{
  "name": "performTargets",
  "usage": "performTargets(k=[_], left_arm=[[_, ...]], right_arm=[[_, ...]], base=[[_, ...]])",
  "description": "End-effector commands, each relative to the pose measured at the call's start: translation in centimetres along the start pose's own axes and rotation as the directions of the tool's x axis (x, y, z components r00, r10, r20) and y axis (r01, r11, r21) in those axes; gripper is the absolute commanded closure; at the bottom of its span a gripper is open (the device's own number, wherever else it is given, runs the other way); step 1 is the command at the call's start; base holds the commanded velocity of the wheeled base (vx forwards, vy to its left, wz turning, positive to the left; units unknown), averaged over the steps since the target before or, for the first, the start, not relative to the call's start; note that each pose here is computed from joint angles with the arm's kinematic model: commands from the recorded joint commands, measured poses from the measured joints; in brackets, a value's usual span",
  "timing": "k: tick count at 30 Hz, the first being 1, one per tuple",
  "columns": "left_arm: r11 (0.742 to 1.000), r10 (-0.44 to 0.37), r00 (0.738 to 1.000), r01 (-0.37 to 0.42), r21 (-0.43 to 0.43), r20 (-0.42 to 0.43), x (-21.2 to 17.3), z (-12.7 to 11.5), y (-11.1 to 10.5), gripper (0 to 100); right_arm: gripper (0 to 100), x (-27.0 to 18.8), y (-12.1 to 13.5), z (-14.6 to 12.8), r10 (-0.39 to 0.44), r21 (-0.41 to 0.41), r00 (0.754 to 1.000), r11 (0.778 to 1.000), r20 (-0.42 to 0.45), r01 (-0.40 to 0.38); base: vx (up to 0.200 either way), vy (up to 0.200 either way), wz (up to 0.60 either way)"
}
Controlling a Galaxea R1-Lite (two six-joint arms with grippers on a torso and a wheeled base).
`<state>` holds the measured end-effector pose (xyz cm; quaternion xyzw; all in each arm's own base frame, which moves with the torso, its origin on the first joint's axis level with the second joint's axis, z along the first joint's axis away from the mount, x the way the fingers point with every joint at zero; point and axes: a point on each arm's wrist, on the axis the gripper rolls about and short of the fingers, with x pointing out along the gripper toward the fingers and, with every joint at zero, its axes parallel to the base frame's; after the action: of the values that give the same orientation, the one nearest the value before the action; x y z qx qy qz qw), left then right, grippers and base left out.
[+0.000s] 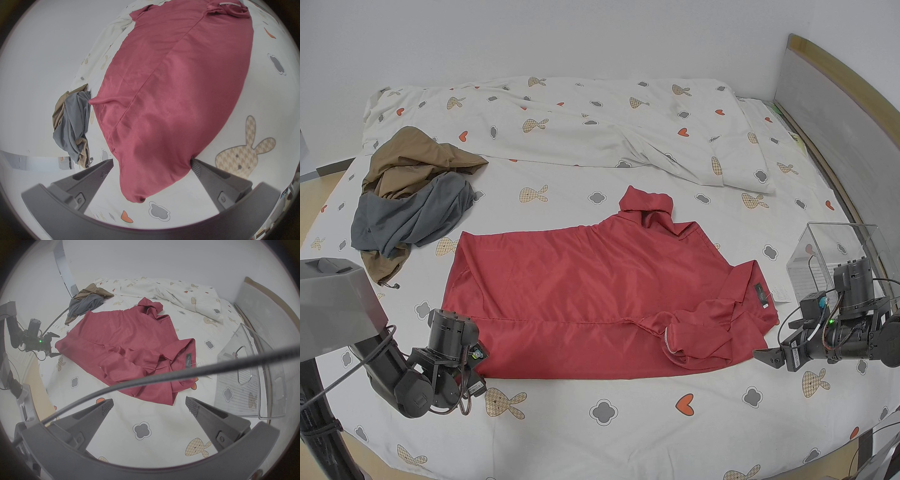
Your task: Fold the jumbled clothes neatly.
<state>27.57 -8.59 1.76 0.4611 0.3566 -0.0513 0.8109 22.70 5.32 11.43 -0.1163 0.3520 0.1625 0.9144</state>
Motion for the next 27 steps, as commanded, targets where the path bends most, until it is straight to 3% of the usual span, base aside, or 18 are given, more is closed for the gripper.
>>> performTargets(k=[1,3,4,20,23,27], left_arm=[[1.000,-0.007,1.000,0.007,-0.003,-0.030,1.3,-0.2,-0.2,0],[1.000,-0.006,0.999,0.006,-0.004,-0.031,1.4,-0.2,-0.2,0],[1.000,-0.007,0.999,0.007,-0.003,-0.032,1.4,-0.2,-0.2,100],[1.000,0.007,1.000,-0.007,-0.007,0.010,-1.5,-0.7,0.4,100],[1.000,0.010,1.000,-0.009,-0.007,0.023,-2.1,-0.7,0.5,100],[1.000,0.007,1.000,-0.007,-0.006,0.020,-1.9,-0.7,0.4,100]], right_arm=[[0,-0.1,0.0,0.0,0.000,-0.001,1.000,1.000,0.003,0.000],[0,-0.1,0.0,-0.2,0.000,0.001,1.000,1.000,-0.002,0.000],[0,-0.1,0.0,-0.2,0.000,0.001,1.000,1.000,-0.002,0.000],[0,0.6,0.7,-0.7,0.021,-0.014,0.999,1.000,-0.040,-0.022],[0,2.2,2.3,-1.6,-0.051,-0.076,0.991,0.996,-0.127,0.041],[0,4.3,3.8,-3.3,-0.157,-0.157,0.958,0.980,-0.241,0.121]], base=[[0.000,0.000,0.00],[0.000,0.000,0.00],[0.000,0.000,0.00],[0.000,0.000,0.00],[0.000,0.000,0.00],[0.000,0.000,0.00]])
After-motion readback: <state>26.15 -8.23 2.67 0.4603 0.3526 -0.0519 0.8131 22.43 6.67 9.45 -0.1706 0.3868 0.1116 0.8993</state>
